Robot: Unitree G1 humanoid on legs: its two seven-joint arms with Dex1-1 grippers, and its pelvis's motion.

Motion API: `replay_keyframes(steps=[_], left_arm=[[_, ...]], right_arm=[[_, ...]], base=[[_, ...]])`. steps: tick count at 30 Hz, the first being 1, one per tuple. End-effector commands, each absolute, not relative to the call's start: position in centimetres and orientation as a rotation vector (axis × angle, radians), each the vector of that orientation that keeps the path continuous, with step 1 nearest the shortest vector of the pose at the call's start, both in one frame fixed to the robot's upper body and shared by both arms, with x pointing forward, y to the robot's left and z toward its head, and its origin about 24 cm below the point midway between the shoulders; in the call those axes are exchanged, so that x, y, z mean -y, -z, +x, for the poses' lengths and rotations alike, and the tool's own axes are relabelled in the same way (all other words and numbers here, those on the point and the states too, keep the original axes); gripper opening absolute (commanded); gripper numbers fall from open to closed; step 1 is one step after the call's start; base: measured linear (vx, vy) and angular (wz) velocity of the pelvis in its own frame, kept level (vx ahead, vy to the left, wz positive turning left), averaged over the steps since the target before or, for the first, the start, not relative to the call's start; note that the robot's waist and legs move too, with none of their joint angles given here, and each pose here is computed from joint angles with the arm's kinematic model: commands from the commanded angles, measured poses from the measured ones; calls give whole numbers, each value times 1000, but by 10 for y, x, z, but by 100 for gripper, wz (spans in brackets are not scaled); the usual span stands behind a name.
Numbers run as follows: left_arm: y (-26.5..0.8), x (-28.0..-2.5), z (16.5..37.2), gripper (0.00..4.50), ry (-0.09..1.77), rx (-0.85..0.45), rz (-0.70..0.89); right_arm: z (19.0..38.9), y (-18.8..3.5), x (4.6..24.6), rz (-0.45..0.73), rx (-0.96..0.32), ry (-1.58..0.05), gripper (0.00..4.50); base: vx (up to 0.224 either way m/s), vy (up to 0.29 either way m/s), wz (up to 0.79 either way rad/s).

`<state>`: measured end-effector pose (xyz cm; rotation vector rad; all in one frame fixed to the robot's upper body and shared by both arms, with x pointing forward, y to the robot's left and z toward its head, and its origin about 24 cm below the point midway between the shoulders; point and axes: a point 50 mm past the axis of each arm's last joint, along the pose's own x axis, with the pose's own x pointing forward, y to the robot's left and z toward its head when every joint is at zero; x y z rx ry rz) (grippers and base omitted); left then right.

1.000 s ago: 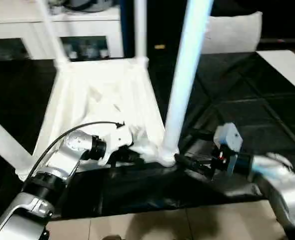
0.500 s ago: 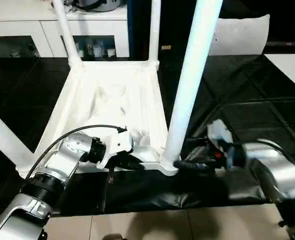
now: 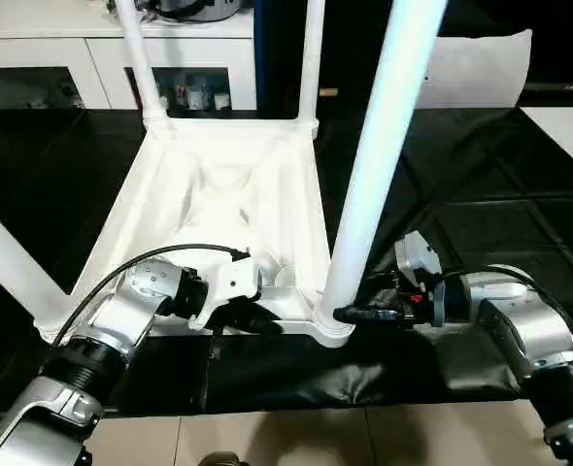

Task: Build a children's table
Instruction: Rotate leg to tighten

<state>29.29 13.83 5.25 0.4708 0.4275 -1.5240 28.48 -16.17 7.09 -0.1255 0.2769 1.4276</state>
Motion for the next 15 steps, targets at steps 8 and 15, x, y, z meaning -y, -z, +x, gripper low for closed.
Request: replay_keyframes(steps=[8,15], left_arm=[[-70,-112,312,0,1332,-365,390],[-81,-79,328,0,1130,-344,299]], right_arm=[[287,-51,136,-77,-357,-1221,185],[308,-50,104,46,-351,-880,184]], base=[[0,0,0],[-22,-4,-1]])
